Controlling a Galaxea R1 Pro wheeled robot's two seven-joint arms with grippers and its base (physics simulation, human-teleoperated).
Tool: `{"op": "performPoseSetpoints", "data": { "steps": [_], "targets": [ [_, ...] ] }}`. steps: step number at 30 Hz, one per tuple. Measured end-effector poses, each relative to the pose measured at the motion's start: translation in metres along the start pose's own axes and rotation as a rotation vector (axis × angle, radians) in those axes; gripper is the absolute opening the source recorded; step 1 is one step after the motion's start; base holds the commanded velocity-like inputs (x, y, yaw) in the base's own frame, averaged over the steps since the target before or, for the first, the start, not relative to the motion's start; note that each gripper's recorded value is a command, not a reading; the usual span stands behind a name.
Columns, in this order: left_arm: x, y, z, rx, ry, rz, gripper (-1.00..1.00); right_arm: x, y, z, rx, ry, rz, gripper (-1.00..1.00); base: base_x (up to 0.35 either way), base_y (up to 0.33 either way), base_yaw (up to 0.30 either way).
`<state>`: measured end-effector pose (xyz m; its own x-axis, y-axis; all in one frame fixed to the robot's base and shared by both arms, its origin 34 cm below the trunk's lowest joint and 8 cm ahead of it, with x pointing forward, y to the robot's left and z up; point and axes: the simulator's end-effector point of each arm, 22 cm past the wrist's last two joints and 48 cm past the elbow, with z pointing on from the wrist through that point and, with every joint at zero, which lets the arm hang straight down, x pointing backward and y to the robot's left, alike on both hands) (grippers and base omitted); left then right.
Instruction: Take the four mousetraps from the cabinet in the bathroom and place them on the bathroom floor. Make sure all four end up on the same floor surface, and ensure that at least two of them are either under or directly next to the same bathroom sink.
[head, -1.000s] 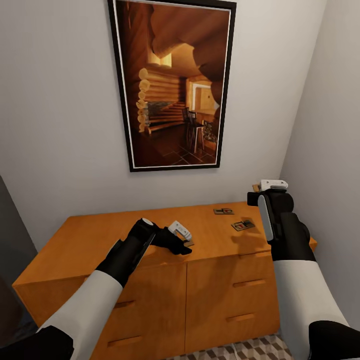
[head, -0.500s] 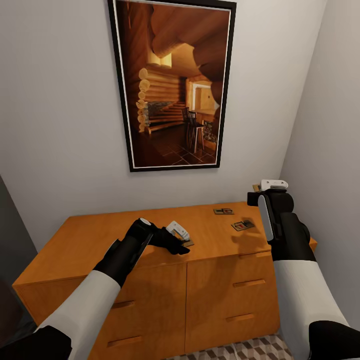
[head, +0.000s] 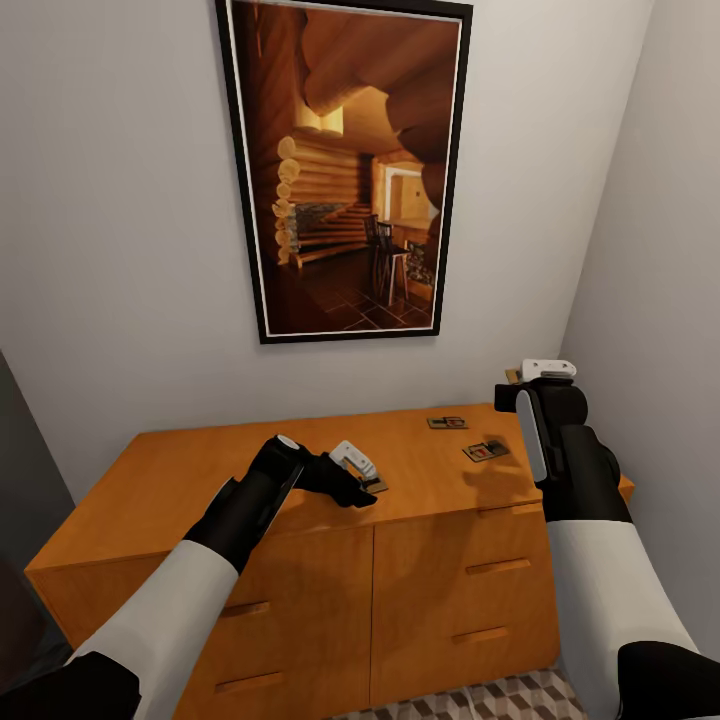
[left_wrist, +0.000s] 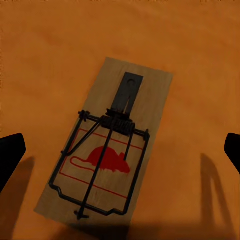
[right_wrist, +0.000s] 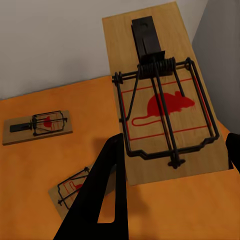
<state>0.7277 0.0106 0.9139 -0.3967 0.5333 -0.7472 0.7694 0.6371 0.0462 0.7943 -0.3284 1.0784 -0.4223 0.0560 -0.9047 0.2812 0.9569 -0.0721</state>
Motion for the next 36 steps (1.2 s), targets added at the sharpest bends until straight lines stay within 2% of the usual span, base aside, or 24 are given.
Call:
{"op": "performPoseSetpoints", "data": {
  "steps": [36],
  "targets": [
    [0.0023, 0.0023, -0.0003, -0.005, 0.006, -0.003, 1.00, 0.0075, 0.0014, 0.0045, 0.000, 0.021, -0.006, -1.00, 0.000, 0.000, 0.000]
  ]
}}
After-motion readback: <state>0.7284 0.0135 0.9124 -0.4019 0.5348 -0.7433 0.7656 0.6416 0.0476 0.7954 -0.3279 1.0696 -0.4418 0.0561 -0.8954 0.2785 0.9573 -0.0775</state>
